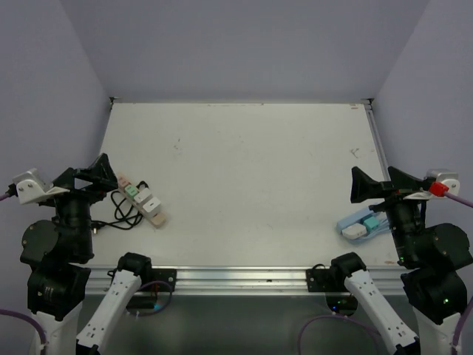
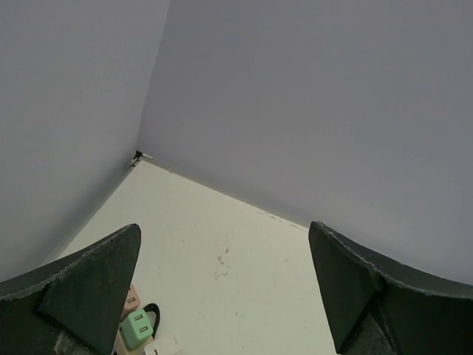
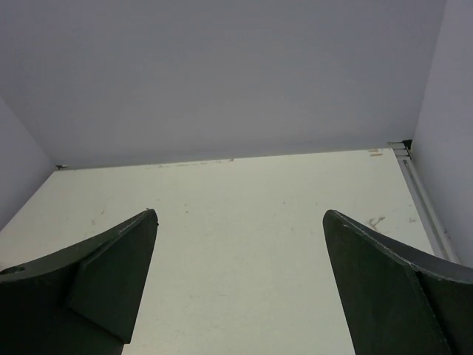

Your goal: Pull the plug off the socket

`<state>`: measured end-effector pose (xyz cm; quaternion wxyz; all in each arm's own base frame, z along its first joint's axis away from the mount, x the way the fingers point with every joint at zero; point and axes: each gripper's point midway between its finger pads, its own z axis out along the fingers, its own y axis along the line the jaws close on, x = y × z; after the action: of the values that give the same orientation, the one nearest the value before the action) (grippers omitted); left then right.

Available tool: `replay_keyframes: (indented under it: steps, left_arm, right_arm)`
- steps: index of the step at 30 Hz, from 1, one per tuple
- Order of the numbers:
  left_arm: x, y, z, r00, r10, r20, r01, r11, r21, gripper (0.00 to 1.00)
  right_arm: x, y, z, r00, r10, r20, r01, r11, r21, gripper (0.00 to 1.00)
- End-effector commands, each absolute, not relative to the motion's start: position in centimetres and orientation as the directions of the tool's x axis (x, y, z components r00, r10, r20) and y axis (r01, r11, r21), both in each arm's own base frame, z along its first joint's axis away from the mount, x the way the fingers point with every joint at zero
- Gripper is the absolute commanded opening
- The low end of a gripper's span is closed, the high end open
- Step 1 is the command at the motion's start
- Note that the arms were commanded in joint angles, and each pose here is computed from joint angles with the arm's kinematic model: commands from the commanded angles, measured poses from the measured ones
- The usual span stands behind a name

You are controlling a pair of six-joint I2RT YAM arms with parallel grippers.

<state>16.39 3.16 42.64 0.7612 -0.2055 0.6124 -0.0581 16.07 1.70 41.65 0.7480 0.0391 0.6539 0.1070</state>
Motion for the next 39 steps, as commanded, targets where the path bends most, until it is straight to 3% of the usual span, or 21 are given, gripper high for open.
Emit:
replay_keyframes:
  steps: [1,12,20,24,30,39]
  left_arm:
    - [16.5,3.0,43.3,0.271,-0.357,-0.894,-0.143,0.903,-0.404,1.0]
    - [16.9,2.7,42.9,0.256,-0.358,-0.898,-0.137,0.906,-0.4,1.0]
    - [17.5,2.2,41.6,0.214,-0.364,-0.907,-0.132,0.909,-0.396,1.0]
    - [17.8,2.0,40.5,0.186,-0.367,-0.911,-0.14,0.908,-0.394,1.0]
    - [18.0,2.0,39.6,0.16,-0.362,-0.919,-0.153,0.91,-0.385,1.0]
    - [18.6,0.8,37.5,0.11,-0.393,-0.913,-0.116,0.907,-0.405,1.0]
  right_arm:
    - [16.5,1.7,41.6,0.117,0.227,-0.967,-0.099,0.971,0.216,0.99]
    - [17.3,1.6,40.5,0.081,0.295,-0.952,-0.055,0.955,0.291,0.99]
    - [19.2,2.8,37.2,-0.053,0.387,-0.921,-0.013,0.922,0.388,0.99]
    - [20.3,1.9,33.7,-0.151,0.463,-0.874,0.169,0.883,0.438,0.99]
    - [20.4,-1.7,27.8,-0.21,0.515,-0.831,0.511,0.783,0.355,0.99]
    - [19.7,-4.2,21.1,-0.291,0.509,-0.811,0.738,0.659,0.149,0.99]
